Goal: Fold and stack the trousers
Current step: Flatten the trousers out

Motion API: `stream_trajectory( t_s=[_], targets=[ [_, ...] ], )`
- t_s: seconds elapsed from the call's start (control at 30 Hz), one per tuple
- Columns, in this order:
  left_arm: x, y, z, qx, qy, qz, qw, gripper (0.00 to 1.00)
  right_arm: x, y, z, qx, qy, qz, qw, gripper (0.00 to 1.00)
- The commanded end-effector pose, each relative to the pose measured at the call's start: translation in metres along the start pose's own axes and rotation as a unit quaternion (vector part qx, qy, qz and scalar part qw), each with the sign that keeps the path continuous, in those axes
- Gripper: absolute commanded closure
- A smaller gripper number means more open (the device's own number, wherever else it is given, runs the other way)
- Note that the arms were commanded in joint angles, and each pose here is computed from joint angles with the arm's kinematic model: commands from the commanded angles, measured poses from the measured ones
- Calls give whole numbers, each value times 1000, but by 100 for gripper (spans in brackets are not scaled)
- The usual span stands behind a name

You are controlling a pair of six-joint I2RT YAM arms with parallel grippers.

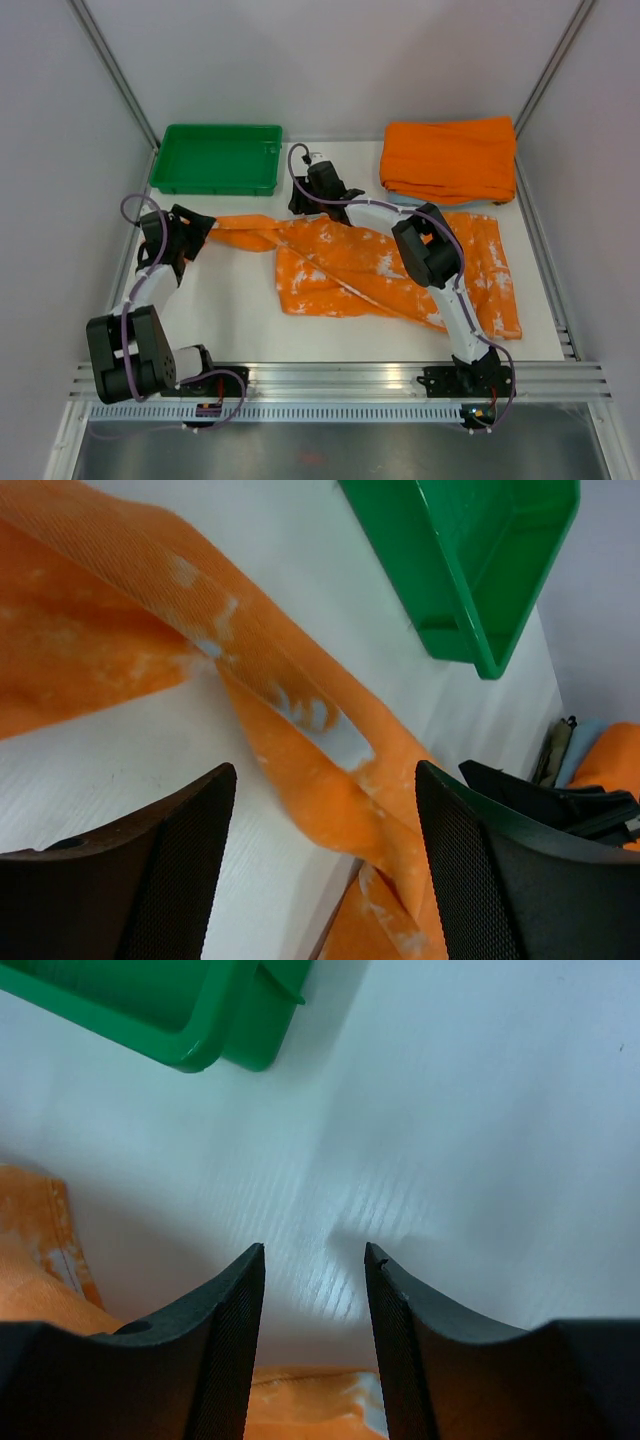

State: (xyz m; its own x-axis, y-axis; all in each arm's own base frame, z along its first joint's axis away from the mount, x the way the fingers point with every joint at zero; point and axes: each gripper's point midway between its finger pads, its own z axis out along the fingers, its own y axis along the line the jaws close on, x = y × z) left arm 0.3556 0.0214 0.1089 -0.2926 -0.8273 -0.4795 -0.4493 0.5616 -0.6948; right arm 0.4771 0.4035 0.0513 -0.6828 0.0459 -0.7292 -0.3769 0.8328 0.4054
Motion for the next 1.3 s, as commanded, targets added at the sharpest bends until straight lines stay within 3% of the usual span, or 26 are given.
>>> stream_trajectory(
  t_s=[0.0,0.13,0.23,0.27,0.33,0.37,0.4,0.43,0.47,0.5,0.53,0.57,0.6,0.73,0.83,0.93,0.97,1.03,1.07,1.17,1.27],
  targets=[
    [-26,-9,23,8,-52,-35,998,23,-16,3,10,0,-20,-10,1000,48],
    [-28,6,44,-22,-62,-70,995,29,-6,1,4,4,-3,-10,1000,48],
    [-38,3,52,-17,-81,-81,993,45,-1,-2,-5,9,4,-11,1000,48],
    [-42,0,53,-15,-85,-79,993,60,-4,0,-11,8,1,-12,1000,48],
    [-55,-10,50,-19,-91,-51,994,75,0,-5,-21,16,4,-15,1000,48],
    [-60,-12,47,-29,-91,-37,995,96,2,-6,-24,21,5,-16,1000,48],
    [-88,-26,40,-43,-122,1,992,98,7,-12,-28,31,11,-18,999,48],
    [-82,-11,28,-103,-94,20,990,98,2,-12,-37,37,6,-23,999,48],
    [-110,-33,15,-104,-119,43,986,98,1,-15,-41,45,4,-31,999,48],
    [-124,-30,3,-138,-132,88,978,98,4,-20,-46,54,6,-33,998,48],
    [-124,-27,-11,-164,-114,115,973,98,-3,-17,-56,56,-2,-39,998,48],
    [-148,-56,-25,-147,-126,145,970,98,-1,-25,-62,72,-1,-43,996,48],
    [-152,-59,-32,-161,-108,186,963,98,-2,-25,-67,76,-3,-45,996,48],
    [-151,-61,-42,-198,-20,248,948,98,-12,-27,-93,93,-9,-48,994,47],
    [-132,-28,-20,-249,53,266,930,98,-17,-24,-107,90,-12,-46,995,47],
    [-106,-6,9,-247,100,254,930,85,-21,-26,-119,105,-14,-48,993,46],
    [-99,-3,19,-232,105,248,935,59,-19,-31,-123,116,-13,-49,992,46],
    [-92,-1,29,-227,112,236,938,21,-18,-44,-134,149,-9,-52,987,45],
    [-93,-4,32,-222,112,236,940,13,-14,-51,-138,162,-3,-52,985,45],
    [-102,-14,25,-215,92,239,942,0,-4,-78,-158,207,18,-31,978,43],
    [-112,-34,1,-195,64,245,948,0,14,-116,-181,253,42,13,967,43]
  ],
)
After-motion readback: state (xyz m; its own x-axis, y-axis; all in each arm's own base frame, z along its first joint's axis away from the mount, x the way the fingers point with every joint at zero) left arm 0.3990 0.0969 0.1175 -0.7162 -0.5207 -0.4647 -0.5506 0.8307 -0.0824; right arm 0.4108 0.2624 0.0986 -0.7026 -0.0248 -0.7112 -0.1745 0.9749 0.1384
